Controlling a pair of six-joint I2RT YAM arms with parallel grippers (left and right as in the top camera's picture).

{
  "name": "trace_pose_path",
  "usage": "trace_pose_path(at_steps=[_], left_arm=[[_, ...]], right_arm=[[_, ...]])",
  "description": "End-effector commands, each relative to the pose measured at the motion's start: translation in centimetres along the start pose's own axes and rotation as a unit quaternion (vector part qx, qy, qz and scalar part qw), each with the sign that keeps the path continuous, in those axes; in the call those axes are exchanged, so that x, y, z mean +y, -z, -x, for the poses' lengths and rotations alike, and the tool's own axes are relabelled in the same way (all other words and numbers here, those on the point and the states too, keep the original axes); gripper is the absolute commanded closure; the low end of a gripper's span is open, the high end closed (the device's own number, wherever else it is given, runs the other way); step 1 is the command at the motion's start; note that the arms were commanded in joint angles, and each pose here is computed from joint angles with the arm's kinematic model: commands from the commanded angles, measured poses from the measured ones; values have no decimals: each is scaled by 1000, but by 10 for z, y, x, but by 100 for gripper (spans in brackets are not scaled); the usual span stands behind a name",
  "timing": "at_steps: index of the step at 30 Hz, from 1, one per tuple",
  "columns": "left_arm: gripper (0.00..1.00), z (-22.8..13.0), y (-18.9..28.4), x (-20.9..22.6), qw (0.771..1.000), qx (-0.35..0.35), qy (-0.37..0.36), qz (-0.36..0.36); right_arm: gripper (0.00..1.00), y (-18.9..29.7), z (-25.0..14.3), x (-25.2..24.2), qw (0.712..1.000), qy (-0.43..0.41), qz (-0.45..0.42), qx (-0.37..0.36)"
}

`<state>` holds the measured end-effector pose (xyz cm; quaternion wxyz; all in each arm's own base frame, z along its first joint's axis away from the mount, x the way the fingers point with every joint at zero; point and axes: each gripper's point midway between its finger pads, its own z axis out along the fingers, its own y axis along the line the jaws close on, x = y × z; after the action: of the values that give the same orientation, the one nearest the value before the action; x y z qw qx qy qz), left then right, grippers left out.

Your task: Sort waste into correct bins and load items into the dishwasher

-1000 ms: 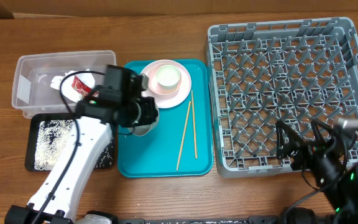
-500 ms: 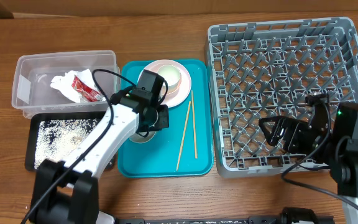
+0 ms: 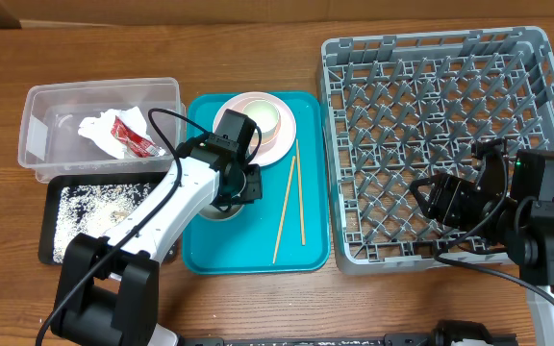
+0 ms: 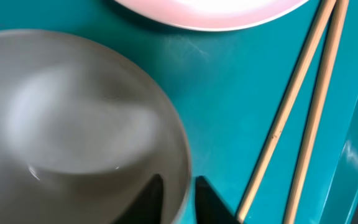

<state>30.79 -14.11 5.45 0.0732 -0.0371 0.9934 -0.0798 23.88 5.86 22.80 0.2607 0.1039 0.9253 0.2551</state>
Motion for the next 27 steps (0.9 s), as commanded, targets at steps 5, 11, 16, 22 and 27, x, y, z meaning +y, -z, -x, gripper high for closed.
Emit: trace_pose_path(at_steps=[5,11,16,22,27], left_arm=[[73,6,6,-7,1000,-4,0,-16],[74,32,43,-18,998,-47,5,-46],[72,65,96,-16,992,-103,25,-64],[65,104,168,29,978,-179,91,-62],[62,105,191,96,966,-186,178,-30]], right_arm=[[44,9,10,6,1000,12,-3,-20],[44,-5,4,22,999,35,2,-2],[44,-32,-9,44,998,58,-3,34],[44,-84,-39,98,992,110,-4,65],[44,-122,-65,124,990,118,-20,72]])
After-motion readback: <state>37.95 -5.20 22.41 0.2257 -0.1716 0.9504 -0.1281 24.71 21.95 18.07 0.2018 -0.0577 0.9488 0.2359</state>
